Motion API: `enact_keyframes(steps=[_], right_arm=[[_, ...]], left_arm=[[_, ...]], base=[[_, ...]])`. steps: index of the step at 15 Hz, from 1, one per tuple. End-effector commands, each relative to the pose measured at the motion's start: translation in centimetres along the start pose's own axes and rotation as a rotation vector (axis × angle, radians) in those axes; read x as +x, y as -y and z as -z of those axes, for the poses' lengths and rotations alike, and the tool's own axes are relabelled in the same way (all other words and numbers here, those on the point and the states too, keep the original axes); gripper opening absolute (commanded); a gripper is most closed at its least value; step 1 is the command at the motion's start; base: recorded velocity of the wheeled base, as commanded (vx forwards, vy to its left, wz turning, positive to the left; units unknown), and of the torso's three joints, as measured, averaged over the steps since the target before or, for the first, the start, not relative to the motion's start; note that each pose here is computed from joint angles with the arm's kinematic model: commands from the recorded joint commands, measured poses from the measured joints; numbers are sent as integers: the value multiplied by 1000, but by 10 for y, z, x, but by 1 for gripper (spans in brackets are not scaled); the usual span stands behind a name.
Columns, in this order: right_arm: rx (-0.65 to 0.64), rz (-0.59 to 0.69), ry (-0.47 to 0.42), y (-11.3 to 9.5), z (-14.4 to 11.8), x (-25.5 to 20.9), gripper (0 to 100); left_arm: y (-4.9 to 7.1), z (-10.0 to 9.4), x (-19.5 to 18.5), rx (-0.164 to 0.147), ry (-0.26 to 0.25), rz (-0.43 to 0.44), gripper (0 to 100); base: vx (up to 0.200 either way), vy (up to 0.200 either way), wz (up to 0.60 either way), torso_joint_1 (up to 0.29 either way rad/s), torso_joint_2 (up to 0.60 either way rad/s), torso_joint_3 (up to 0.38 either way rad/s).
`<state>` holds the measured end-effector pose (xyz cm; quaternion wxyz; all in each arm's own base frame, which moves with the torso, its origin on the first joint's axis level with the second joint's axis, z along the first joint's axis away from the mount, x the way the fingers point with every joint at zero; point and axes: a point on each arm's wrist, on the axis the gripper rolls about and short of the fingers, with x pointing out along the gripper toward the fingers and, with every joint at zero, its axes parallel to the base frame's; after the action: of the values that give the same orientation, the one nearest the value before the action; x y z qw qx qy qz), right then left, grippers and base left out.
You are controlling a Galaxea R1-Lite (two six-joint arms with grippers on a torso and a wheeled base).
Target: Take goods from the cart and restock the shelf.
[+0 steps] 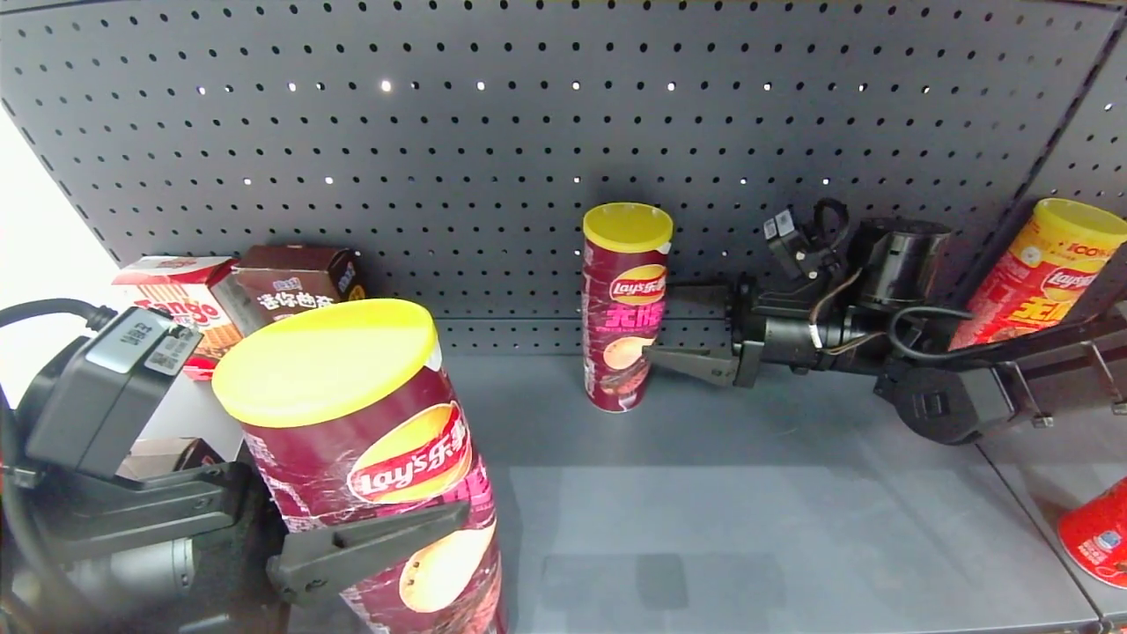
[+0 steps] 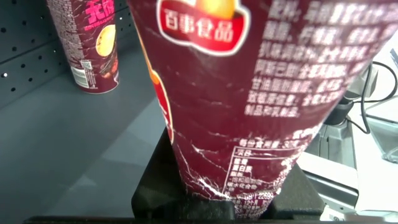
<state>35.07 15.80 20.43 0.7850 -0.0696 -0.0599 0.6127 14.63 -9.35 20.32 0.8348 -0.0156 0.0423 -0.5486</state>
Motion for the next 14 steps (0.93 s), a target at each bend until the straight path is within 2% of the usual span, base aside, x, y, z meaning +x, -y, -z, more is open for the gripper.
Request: enact_keyframes(steps=[1, 13, 14], right_arm=[[16, -12, -10, 3, 10, 9, 100], [25, -41, -9, 9, 35, 51, 100], [24, -43, -8, 9, 35, 52, 0]], left_arm=[[0, 0, 0, 1, 1, -1, 0], [0, 3, -1, -13, -7, -3, 0], [0, 3, -1, -12, -6, -3, 0]], base=[[0, 0, 0, 0, 0, 0], [0, 0, 0, 0, 0, 0], [0, 0, 0, 0, 0, 0]])
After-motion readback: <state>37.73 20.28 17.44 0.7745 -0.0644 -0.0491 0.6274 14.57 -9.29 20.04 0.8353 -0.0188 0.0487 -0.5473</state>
